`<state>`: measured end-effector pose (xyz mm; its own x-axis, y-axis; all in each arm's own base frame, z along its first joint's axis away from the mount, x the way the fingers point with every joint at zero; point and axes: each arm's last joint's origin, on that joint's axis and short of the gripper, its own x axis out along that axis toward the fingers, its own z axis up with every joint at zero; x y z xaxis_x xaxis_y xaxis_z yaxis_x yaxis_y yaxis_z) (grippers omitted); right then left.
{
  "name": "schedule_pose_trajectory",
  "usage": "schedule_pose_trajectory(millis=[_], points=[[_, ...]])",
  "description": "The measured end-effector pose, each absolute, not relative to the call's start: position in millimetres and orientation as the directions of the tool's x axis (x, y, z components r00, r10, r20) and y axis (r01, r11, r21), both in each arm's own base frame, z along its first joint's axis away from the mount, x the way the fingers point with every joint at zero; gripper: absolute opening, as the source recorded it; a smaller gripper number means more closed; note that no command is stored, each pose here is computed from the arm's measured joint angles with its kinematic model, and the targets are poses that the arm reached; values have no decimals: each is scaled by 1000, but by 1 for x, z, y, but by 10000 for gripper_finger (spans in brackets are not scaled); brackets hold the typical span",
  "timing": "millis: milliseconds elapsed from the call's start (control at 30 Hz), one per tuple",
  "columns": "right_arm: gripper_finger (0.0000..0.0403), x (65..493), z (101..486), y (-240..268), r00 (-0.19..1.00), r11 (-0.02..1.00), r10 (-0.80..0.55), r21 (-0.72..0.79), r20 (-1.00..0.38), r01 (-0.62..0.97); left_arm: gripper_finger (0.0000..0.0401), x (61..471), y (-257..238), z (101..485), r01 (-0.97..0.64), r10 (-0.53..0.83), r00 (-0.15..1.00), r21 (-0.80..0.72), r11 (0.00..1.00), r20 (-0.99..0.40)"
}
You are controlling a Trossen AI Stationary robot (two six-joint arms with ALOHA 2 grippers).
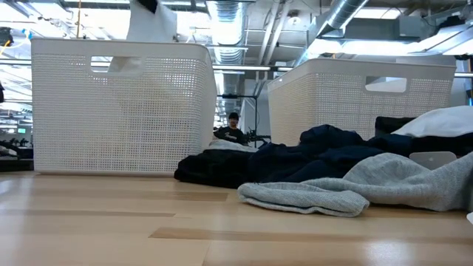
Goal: Sort clothes
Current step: Put the white sock into the left white bin
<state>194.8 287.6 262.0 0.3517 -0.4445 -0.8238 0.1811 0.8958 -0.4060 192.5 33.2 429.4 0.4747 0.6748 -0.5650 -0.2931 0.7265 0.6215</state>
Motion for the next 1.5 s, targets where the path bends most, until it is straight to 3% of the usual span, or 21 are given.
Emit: schedule_pose_trajectory(millis=[333, 567, 900, 1033, 1267, 1500], points=[[146, 164, 246, 299, 353, 884, -457, -370, -816, 286, 3, 180, 78, 426, -361, 674, 371, 570, 738, -638], [146, 148, 239, 303, 363, 873, -463, -346, -809, 344, 3, 175, 111, 389, -365, 644, 242, 548, 753, -725], [146, 143, 232, 302, 359, 853, -480, -330, -800, 405, 3, 175, 141, 339, -359, 583, 231, 489, 795, -779], [146, 144, 233, 301, 372, 849, -483, -321, -792, 419, 3, 168, 150, 329, -382, 557, 213, 456, 804, -803], [146, 149, 235, 300, 506, 848, -504, -292, -700, 442, 10, 158, 159, 316, -405, 495, 218, 383, 830, -841], [135, 161, 235, 294, 492, 838, -524, -317, -695, 445, 12, 157, 159, 303, -395, 461, 214, 355, 847, -861]])
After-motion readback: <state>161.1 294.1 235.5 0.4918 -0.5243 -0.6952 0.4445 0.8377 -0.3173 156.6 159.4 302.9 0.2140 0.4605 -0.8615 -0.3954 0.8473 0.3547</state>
